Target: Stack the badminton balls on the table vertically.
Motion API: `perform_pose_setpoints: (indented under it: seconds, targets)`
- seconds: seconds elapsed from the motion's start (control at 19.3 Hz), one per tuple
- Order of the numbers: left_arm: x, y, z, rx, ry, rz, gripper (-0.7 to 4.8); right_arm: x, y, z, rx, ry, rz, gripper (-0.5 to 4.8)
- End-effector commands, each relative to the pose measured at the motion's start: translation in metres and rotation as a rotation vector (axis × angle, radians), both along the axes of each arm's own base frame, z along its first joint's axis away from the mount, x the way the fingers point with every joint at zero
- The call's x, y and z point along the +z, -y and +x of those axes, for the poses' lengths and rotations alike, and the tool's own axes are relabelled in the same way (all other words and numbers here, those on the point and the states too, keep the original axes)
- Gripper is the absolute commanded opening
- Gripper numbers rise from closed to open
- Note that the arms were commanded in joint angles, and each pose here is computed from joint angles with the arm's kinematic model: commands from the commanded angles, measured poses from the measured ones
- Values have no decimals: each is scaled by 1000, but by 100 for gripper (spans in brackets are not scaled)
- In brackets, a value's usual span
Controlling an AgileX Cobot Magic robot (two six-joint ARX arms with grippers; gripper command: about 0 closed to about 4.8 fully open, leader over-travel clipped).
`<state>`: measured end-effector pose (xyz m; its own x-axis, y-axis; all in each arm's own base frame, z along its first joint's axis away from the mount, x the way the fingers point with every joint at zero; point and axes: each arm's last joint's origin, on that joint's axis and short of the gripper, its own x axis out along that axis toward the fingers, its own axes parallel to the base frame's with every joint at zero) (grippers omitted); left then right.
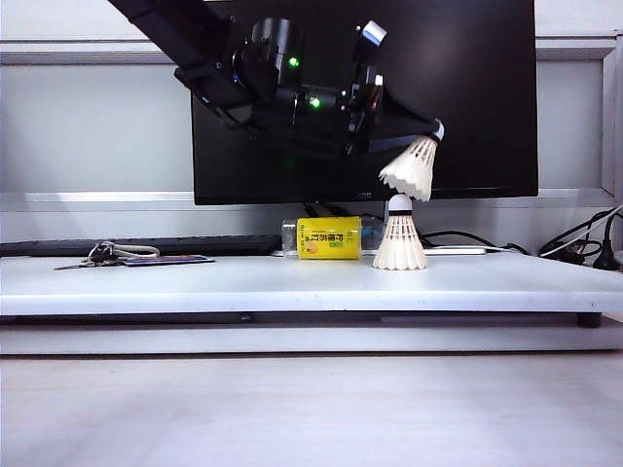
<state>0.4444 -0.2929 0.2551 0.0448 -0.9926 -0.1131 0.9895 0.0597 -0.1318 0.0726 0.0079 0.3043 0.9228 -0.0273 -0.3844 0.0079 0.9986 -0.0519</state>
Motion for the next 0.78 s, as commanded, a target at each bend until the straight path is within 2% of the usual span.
perform_pose_setpoints:
  seconds: [0.05, 0.21, 0.68, 0.78]
  targets:
    - [-9, 0, -1, 3, 4, 6, 127, 2, 0, 1, 2, 17, 0, 229]
    - [-19, -1, -3, 12, 3, 8, 127, 2, 0, 1, 3, 17, -3, 229]
    - [-17, -1, -2, 31, 34, -5, 131, 2, 0, 1, 6, 13, -10, 229]
    - [-17, -1, -1, 33, 37, -4, 152, 1, 0, 1, 6, 11, -11, 229]
